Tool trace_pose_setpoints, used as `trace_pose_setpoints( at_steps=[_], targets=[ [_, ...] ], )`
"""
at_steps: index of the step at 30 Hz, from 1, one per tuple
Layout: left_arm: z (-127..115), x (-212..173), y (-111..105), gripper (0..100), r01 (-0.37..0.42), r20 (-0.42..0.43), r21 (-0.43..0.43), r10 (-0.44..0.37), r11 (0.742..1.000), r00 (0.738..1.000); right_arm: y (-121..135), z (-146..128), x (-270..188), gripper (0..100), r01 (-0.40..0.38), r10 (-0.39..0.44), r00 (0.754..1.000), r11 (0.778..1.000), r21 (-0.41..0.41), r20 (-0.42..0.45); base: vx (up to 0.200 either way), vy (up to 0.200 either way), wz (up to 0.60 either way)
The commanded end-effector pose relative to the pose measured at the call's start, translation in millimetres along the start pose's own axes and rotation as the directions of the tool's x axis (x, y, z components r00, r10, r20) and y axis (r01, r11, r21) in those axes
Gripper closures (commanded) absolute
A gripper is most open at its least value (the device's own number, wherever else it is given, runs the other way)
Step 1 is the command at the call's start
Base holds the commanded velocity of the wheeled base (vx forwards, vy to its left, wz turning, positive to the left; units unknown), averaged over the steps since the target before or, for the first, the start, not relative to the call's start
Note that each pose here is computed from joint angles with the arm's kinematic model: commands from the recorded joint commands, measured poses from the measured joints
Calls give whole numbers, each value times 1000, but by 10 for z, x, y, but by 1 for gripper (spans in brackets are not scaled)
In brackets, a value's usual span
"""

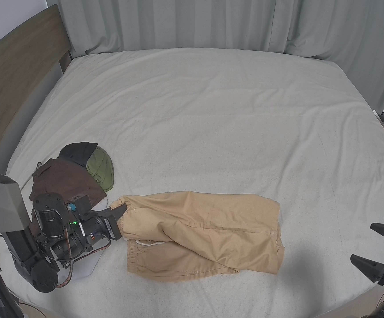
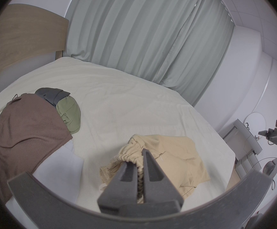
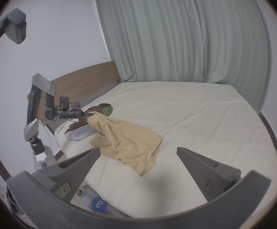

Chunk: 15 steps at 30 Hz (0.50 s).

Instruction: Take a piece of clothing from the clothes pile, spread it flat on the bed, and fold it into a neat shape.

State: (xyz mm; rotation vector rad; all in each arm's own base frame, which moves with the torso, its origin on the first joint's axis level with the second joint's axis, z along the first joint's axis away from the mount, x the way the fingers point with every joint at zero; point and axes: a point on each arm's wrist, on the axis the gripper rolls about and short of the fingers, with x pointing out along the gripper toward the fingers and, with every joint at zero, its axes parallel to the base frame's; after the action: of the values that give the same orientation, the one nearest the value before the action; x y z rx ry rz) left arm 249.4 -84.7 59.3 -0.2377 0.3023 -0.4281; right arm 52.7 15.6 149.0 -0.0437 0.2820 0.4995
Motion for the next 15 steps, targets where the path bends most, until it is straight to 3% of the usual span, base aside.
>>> trace_pose_setpoints(
  at_steps=[1, 10, 15],
  targets=[
    [11, -3, -4, 100, 3, 6, 1, -3, 1000, 1000, -43, 149, 218, 0, -70, 71, 995, 997, 22, -75, 0, 0, 0],
    [-2, 0, -12, 100, 6, 0, 0, -6, 1000, 1000, -117, 228, 448, 0, -91, 98, 990, 993, 74, -100, 0, 0, 0],
    [-6, 10, -6, 100, 4, -1, -1, -4, 1000, 1000, -143, 240, 523, 0, -84, 104, 987, 985, 154, -125, 0, 0, 0]
  ],
)
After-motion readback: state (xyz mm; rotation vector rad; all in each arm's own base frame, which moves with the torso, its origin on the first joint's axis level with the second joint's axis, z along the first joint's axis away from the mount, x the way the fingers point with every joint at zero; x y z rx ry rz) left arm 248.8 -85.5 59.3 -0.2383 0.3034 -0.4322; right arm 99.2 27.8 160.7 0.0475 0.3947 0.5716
